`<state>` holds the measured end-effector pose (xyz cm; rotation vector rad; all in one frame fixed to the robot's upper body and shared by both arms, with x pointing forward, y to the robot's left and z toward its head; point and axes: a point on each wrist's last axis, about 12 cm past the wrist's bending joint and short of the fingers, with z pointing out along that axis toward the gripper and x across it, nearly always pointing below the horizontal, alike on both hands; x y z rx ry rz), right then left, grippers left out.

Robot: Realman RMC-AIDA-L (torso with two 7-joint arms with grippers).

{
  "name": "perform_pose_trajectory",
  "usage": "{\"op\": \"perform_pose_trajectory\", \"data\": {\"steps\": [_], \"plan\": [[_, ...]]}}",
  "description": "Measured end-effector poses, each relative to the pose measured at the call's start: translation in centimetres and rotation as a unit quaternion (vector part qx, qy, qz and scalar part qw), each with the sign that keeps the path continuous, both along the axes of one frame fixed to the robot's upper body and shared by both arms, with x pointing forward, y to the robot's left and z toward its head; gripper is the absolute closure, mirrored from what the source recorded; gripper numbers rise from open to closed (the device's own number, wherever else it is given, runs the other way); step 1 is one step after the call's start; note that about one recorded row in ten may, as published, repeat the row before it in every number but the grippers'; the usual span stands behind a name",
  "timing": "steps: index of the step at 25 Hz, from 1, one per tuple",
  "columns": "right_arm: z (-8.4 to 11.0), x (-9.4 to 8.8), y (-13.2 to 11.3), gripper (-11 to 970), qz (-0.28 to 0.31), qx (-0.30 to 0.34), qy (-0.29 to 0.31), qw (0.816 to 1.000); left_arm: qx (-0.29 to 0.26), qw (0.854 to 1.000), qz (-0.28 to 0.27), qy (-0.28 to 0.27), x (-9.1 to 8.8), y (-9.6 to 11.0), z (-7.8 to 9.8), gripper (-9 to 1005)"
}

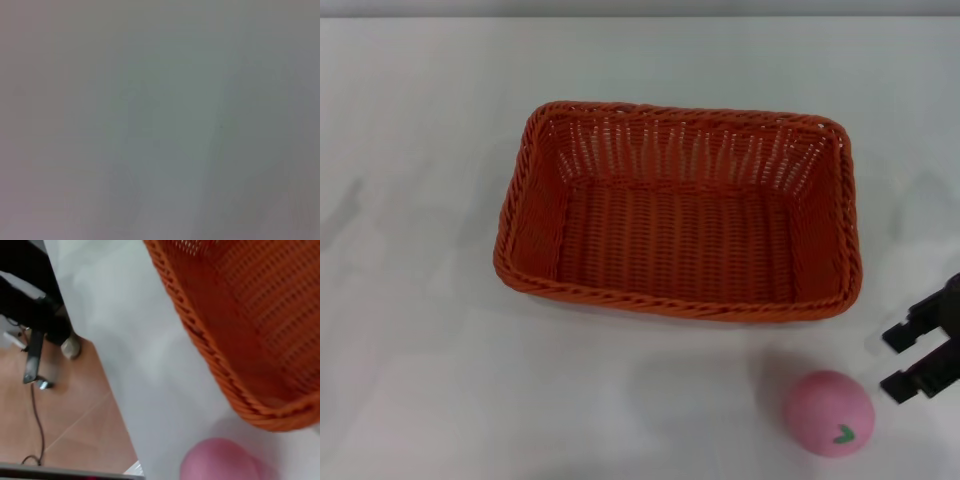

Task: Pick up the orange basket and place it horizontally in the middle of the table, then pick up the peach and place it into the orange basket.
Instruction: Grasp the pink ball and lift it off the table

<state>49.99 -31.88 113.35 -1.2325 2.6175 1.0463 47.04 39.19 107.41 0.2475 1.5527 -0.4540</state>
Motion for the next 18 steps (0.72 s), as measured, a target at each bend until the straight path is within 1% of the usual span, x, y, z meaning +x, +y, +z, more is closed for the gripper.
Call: {"op": "perform_pose_trajectory", "data": {"steps": [5, 12, 18], "plan": [[-1.3, 0.1, 1.5, 134, 0.009, -0.004, 0.017, 1.000, 0.004, 1.000, -0.003, -0.004, 0.1, -0.1, 0.0, 111], [-1.9, 0.4, 2.3, 159, 0.002, 0.001, 0.016, 1.000, 0.009, 1.000, -0.009, -0.006, 0.2, -0.3, 0.1, 111], [-3.1, 0.6, 3.4, 181, 0.005, -0.012, 0.034, 0.999, 0.020, 1.000, -0.008, -0.010, -0.1, -0.2, 0.0, 112]]}}
